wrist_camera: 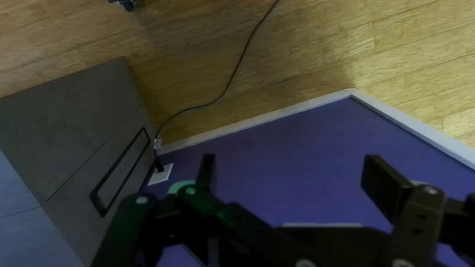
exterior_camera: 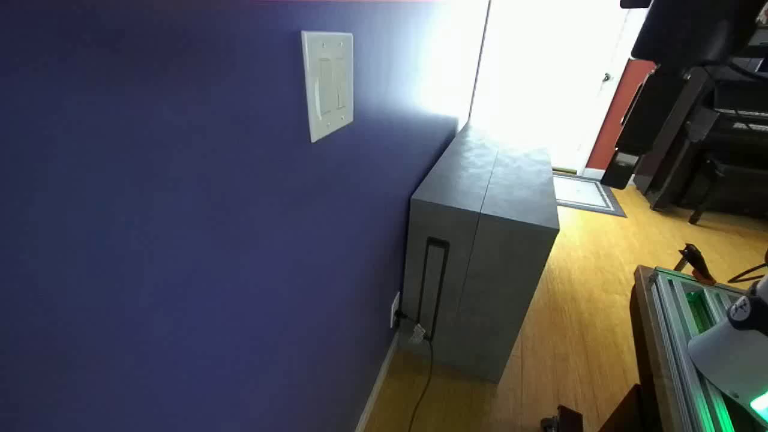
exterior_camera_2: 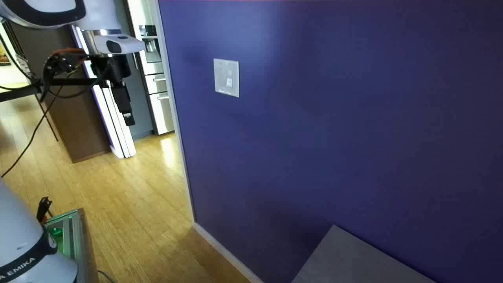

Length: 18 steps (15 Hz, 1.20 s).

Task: Turn on the light switch on the left

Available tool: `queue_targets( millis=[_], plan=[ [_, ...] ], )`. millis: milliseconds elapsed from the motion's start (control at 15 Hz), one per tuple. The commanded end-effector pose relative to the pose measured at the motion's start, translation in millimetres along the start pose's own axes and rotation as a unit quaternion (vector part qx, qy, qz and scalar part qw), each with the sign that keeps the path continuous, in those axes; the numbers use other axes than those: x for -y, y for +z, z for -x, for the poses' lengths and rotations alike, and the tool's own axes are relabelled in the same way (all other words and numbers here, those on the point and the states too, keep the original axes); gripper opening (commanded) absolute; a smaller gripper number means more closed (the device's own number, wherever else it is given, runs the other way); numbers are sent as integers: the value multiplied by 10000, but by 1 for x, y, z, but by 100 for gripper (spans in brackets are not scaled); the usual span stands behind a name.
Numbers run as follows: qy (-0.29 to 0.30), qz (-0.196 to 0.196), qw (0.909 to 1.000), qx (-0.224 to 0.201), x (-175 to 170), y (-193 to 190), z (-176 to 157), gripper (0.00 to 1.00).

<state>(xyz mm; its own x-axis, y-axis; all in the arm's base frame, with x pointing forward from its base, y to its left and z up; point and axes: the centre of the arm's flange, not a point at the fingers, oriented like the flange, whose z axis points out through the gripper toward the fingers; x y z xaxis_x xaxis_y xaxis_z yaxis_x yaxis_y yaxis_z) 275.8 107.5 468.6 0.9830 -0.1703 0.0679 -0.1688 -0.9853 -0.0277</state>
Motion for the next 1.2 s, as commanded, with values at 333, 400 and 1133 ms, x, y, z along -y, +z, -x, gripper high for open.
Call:
queue_targets(
  millis=[333, 400, 1133],
  plan=[
    [0, 0, 10000, 0, 0, 0, 0, 100],
    [-26, -26, 9999, -147, 4, -5, -7, 100],
    [-44, -1119, 9806, -1608, 20, -88, -104, 73]
  ],
)
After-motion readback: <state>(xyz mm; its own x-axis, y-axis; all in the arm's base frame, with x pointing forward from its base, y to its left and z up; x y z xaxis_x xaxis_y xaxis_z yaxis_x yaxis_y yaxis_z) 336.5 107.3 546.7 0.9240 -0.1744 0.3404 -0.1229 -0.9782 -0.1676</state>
